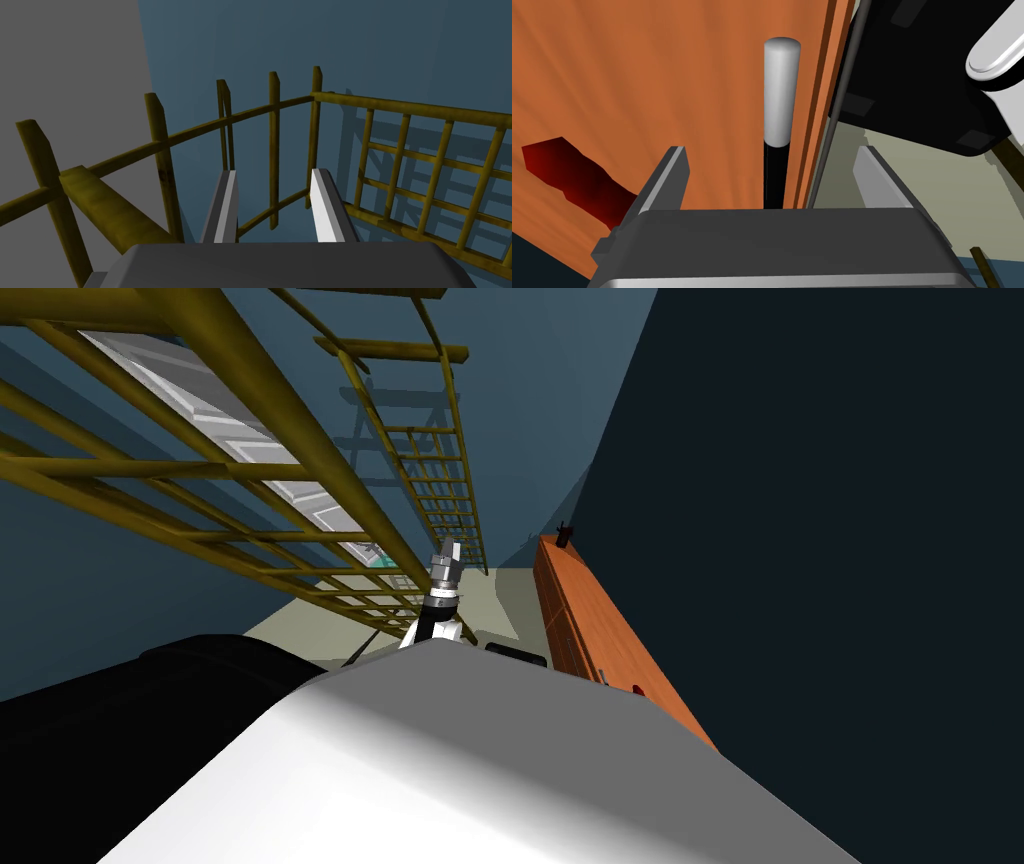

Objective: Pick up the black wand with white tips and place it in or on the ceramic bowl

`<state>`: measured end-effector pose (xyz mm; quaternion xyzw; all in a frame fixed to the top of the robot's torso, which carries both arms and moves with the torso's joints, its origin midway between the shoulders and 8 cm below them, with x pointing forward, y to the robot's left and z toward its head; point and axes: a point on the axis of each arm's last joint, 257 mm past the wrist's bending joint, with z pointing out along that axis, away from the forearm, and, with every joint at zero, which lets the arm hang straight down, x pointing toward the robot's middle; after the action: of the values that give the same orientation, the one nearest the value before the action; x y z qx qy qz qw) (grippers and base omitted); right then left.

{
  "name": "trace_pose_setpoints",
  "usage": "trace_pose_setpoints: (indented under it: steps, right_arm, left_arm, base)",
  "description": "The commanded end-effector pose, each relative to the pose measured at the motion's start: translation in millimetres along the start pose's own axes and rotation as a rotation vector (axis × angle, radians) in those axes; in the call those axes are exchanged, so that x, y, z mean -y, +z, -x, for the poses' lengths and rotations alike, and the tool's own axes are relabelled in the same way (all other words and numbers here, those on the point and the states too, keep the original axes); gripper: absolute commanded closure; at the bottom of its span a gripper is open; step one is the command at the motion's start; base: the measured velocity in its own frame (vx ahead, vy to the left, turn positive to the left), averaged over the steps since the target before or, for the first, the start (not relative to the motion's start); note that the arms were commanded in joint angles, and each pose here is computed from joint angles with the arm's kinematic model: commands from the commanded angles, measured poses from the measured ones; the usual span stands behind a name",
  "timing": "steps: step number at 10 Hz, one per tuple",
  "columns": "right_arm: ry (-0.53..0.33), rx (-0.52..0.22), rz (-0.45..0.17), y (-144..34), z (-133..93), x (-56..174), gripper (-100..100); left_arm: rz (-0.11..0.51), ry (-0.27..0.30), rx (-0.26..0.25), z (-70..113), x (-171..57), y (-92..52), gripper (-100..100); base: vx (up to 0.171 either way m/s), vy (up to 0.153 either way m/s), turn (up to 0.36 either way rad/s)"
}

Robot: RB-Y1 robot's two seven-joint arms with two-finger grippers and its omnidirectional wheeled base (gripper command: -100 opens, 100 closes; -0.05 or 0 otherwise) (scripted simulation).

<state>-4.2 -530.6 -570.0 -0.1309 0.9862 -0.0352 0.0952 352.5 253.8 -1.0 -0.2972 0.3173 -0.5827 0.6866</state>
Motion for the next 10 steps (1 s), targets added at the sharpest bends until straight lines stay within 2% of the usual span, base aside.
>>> trace_pose_setpoints:
  steps: [1, 4, 10]
  right_arm:
    - [0.009, -0.001, -0.005, 4.3, 4, 4, -100]
    - [0.045, -0.002, -0.01, 8.5, 8, 8, -100]
    - [0.116, -0.006, -0.02, 16.4, 16, 16, -100]
  left_arm:
    - [0.0, 0.0, 0.0, 0.0, 0, 0.0, 0]
    - [0.0, 0.0, 0.0, -0.1, 0, 0.1, 0]
    - [0.0, 0.0, 0.0, -0.1, 0, 0.1, 0]
  base:
    - [-0.084, -0.013, 0.258]
    - [-0.112, -0.006, 0.135]
    - [-0.071, 0.002, 0.107]
